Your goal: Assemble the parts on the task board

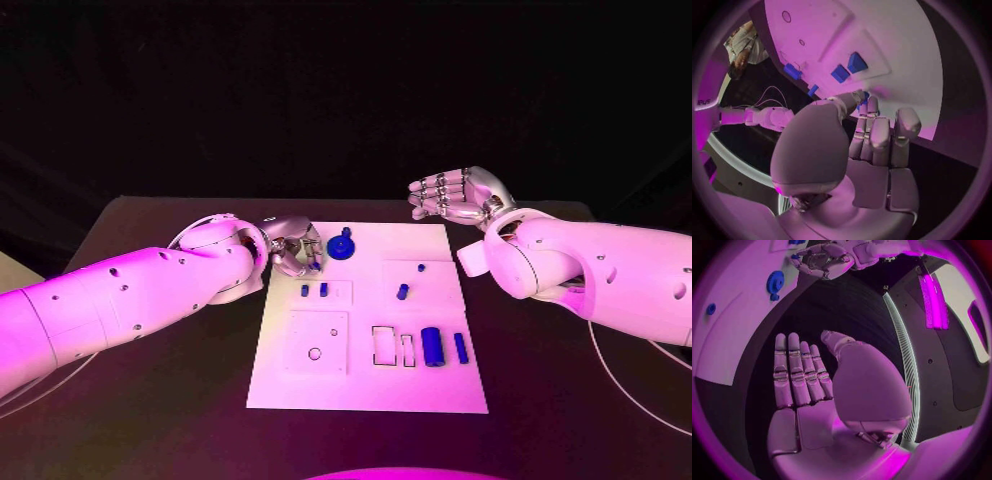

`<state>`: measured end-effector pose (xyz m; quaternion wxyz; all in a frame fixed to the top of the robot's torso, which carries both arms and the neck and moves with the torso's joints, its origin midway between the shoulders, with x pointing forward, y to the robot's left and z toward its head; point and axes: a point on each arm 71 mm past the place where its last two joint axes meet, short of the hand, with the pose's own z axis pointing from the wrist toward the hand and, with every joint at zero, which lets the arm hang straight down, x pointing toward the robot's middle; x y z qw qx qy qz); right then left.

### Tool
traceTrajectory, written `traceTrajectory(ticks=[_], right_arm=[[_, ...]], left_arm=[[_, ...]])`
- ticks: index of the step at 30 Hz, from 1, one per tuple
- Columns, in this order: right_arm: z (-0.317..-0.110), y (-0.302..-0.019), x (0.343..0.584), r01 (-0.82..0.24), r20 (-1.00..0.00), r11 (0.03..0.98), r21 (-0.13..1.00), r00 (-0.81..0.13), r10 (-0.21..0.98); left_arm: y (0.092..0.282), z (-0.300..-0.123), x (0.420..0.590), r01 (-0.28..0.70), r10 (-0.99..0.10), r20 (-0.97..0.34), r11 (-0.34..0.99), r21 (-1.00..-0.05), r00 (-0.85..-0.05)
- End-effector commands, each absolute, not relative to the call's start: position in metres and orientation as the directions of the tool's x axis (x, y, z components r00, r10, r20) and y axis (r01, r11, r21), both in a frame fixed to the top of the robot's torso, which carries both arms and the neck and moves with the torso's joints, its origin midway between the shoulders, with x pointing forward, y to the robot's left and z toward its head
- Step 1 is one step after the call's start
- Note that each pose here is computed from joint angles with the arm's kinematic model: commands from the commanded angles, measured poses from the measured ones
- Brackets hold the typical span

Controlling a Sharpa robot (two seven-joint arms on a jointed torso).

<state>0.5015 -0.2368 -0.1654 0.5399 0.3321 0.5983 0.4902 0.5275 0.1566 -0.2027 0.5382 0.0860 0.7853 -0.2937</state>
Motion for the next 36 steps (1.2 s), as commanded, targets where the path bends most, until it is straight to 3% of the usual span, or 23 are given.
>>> traceTrajectory(ticks=[1, 36], right_arm=[[-0.1648, -0.2354, 0.501, -0.145, -0.327, 0.301, 0.942, -0.205, 0.923], [-0.1652, -0.2342, 0.5015, -0.143, -0.328, 0.303, 0.942, -0.211, 0.921]], left_arm=[[0.1538, -0.2032, 0.5269, 0.463, -0.171, -0.894, 0.806, -0.368, -0.413], [0.1525, -0.2098, 0.5281, 0.458, -0.144, -0.89, 0.815, -0.354, -0.432]])
